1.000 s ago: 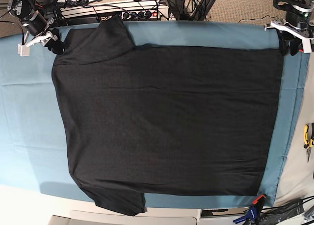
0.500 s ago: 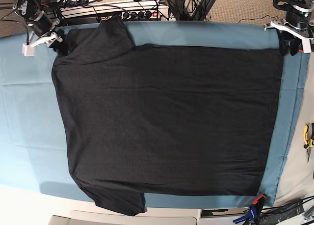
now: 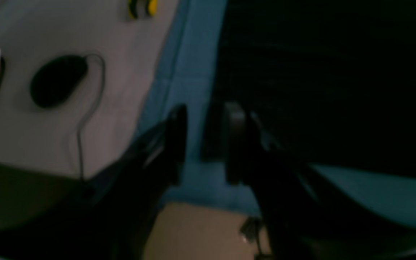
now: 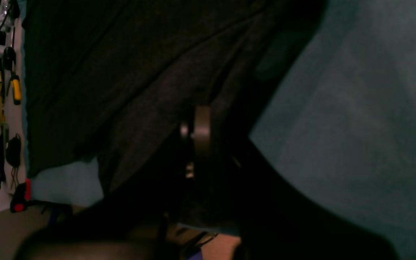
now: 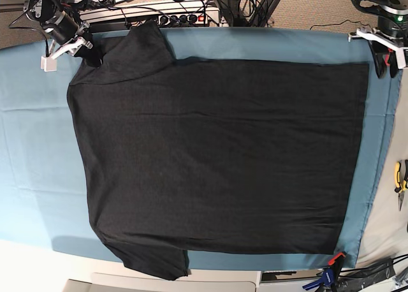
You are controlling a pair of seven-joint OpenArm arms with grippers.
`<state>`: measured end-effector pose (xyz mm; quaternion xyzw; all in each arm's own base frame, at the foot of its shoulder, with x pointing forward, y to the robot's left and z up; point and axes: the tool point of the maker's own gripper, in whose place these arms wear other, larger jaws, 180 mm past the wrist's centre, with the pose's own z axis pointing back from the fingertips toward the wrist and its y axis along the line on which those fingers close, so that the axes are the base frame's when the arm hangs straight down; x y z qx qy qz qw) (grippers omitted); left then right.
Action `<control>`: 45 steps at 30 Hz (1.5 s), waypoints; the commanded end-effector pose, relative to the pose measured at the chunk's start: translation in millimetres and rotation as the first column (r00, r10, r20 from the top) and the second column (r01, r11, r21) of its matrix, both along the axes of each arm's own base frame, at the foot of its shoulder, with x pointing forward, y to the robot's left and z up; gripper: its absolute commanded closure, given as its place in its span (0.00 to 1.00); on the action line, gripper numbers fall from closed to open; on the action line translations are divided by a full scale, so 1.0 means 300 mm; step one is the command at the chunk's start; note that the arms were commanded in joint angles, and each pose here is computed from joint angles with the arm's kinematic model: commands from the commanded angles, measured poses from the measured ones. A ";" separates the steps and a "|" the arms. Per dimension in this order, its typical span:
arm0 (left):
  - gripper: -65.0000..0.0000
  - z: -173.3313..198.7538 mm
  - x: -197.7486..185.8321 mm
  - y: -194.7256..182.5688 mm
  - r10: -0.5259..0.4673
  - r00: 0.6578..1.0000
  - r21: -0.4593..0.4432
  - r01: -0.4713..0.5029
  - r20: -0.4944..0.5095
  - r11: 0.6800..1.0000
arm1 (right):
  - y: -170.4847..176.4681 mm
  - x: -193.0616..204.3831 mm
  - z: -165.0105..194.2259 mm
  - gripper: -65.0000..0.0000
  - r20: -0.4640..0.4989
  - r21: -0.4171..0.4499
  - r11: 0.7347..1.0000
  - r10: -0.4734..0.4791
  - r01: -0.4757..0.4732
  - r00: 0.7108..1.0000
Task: Fold the T-shirt properly
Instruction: 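Grasp the black shirt's shoulder corners with both grippers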
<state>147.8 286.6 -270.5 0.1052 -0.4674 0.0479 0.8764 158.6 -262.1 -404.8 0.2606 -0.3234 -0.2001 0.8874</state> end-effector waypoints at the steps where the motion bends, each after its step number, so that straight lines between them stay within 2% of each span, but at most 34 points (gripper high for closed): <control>1: 0.71 0.018 0.007 -0.016 -0.020 1.000 -0.010 0.020 0.015 1.000 | 0.005 -0.095 -0.073 1.00 -0.151 -0.038 0.998 0.053 -0.059 0.987; 5: 0.71 -0.007 0.014 -0.128 -0.173 0.985 -0.106 0.172 0.005 0.979 | 0.005 -0.095 -0.073 1.00 -0.151 -0.038 0.998 0.053 -0.059 0.987; 6: 0.71 -0.014 0.015 -0.138 -0.176 0.984 -0.125 0.175 0.004 0.977 | 0.005 -0.095 -0.073 1.00 -0.151 -0.038 0.998 0.053 -0.059 0.987; 11: 0.71 -0.115 0.022 -0.088 -0.100 0.995 -0.204 0.094 -0.019 0.974 | 0.003 -0.095 -0.072 1.00 -0.152 -0.040 0.997 0.055 -0.061 0.987; 14: 0.71 -0.238 0.011 -0.052 -0.032 0.997 -0.322 0.010 -0.065 0.947 | 0.003 -0.096 -0.072 1.00 -0.153 -0.040 0.997 0.056 -0.062 0.987; 18: 0.71 -0.309 0.036 -0.066 -0.037 0.997 -0.428 0.004 -0.069 0.904 | -0.001 -0.100 -0.077 1.00 -0.162 -0.052 0.996 0.059 -0.068 0.985; 22: 0.71 -0.285 0.076 -0.059 -0.038 0.999 -0.427 0.019 -0.036 0.904 | -0.004 -0.104 -0.081 1.00 -0.167 -0.060 0.996 0.062 -0.073 0.984; 28: 0.71 -0.267 0.116 0.040 0.021 0.999 -0.348 -0.037 -0.048 0.937 | -0.006 -0.103 -0.080 1.00 -0.167 -0.062 0.995 0.063 -0.074 0.984; 32: 0.71 -0.273 0.157 0.102 0.042 0.998 -0.328 -0.055 -0.048 0.943 | -0.006 -0.103 -0.080 1.00 -0.167 -0.062 0.995 0.063 -0.074 0.984; 35: 0.71 -0.319 0.172 0.141 0.071 0.995 -0.367 -0.091 -0.067 0.926 | -0.005 -0.103 -0.080 1.00 -0.167 -0.062 0.995 0.063 -0.074 0.984; 40: 0.71 -0.370 0.200 0.117 0.066 0.996 -0.489 -0.088 -0.062 0.868 | -0.011 -0.109 -0.086 1.00 -0.177 -0.077 0.994 0.067 -0.082 0.982; 45: 0.71 -0.368 0.207 0.101 0.053 0.997 -0.523 -0.075 -0.057 0.849 | -0.011 -0.108 -0.086 1.00 -0.177 -0.076 0.994 0.067 -0.082 0.982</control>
